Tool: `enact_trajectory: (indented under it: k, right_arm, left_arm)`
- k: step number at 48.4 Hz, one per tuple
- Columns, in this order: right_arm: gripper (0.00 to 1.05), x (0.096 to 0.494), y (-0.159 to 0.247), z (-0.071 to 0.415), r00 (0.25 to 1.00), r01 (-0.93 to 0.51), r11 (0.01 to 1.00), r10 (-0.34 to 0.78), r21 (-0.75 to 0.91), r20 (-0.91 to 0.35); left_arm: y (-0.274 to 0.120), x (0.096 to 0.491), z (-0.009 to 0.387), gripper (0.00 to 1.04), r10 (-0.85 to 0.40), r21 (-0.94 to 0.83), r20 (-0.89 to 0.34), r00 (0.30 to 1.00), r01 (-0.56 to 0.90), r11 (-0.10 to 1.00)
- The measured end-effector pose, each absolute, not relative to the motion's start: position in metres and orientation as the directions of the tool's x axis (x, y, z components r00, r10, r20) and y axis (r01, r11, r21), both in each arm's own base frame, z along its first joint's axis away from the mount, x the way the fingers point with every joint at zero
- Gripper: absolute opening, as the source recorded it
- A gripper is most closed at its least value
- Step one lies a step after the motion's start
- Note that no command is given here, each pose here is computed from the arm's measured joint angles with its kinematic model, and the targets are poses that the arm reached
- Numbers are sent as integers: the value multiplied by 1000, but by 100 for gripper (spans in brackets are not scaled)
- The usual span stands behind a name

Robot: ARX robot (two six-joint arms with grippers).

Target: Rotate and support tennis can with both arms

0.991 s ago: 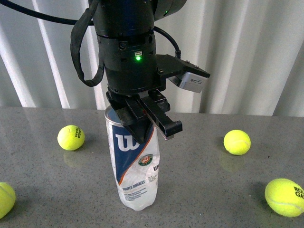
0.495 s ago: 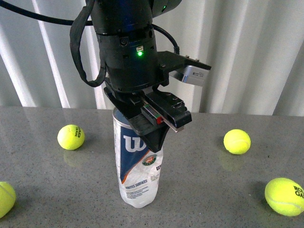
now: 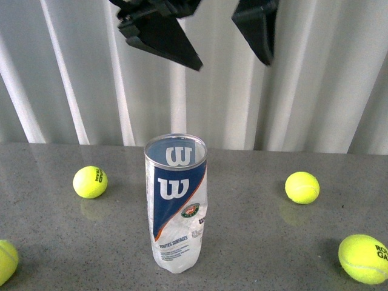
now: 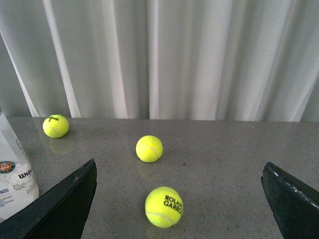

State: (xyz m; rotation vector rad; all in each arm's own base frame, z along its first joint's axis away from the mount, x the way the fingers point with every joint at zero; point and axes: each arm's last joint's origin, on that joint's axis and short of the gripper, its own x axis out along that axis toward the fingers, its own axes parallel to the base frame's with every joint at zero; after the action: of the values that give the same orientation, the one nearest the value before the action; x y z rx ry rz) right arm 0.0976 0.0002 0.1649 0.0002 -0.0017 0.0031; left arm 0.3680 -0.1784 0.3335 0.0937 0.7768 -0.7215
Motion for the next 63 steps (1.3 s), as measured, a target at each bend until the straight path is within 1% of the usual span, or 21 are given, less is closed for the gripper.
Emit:
enact_trajectory:
  k: [1,2,8,9,10,11,12,13,15,17,19,20,23,27,29,31,36,44,63]
  right_arm:
    - [98,98,0,165,1000,-3,1000,3,0,2]
    - [98,98,0,165,1000,-3,1000,3,0,2]
    - [98,98,0,165,1000,-4,1000,4,0,2]
    - [98,98,0,165,1000,-4,1000,4,0,2]
    - [98,98,0,165,1000,-3,1000,3,0,2]
    - [98,98,0,165,1000,-3,1000,3,0,2]
    - [98,98,0,165,1000,-3,1000,3,0,2]
    - [98,98,0,165,1000,-4,1000,4,0,2]
    - [98,98,0,165,1000,-2,1000,2,1,2]
    - [98,98,0,165,1000,0,1000,0,0,2]
    - [98,98,0,165,1000,0,1000,0,0,2]
    - [98,98,0,165,1000,0,1000,0,0,2]
    - [98,98,0,165,1000,-3,1000,3,0,2]
    - [98,98,0,165,1000,-4,1000,4,0,2]
    - [98,98,0,165,1000,-3,1000,3,0,2]
    - [98,98,0,165,1000,-3,1000,3,0,2]
    - [98,98,0,165,1000,-3,1000,3,0,2]
    - [98,98,0,165,1000,-3,1000,3,0,2]
    - [98,98,0,165,1000,-3,1000,3,0,2]
  left_arm:
    - [-176,369,337,98,-563,-198,-645,517,598,776]
    - [-173,369,339,98,-563,-222,-633,531,572,789]
    - [-168,371,333,98,-540,-274,-644,542,496,824]
    - [-171,371,329,94,-498,-207,-606,621,481,852]
    - [-168,371,325,89,-383,-90,-531,756,399,913]
    - [-164,370,321,85,-310,-34,-472,825,335,942]
    - [-159,364,315,80,-221,17,-378,899,246,969]
    - [-157,362,313,78,-211,21,-346,914,232,972]
    - [-145,350,308,71,-111,32,-212,971,121,992]
    - [-128,334,302,62,-56,8,-88,995,57,998]
    - [-110,317,297,53,-30,-18,-2,1000,30,999]
    - [-107,315,298,51,-25,-23,11,1000,25,999]
    - [-89,296,284,41,-8,-31,48,999,10,999]
    - [-66,274,256,23,16,-22,24,1000,-15,1000]
    - [-58,262,241,12,10,-13,-3,1000,-10,1000]
    - [-54,254,232,5,-3,-8,-15,1000,3,1000]
    - [-45,235,222,4,-19,-6,-8,1000,19,1000]
    - [-26,205,203,4,2,-6,-14,1000,-2,1000]
    - [-10,167,184,4,1,-7,-9,1000,-1,1000]
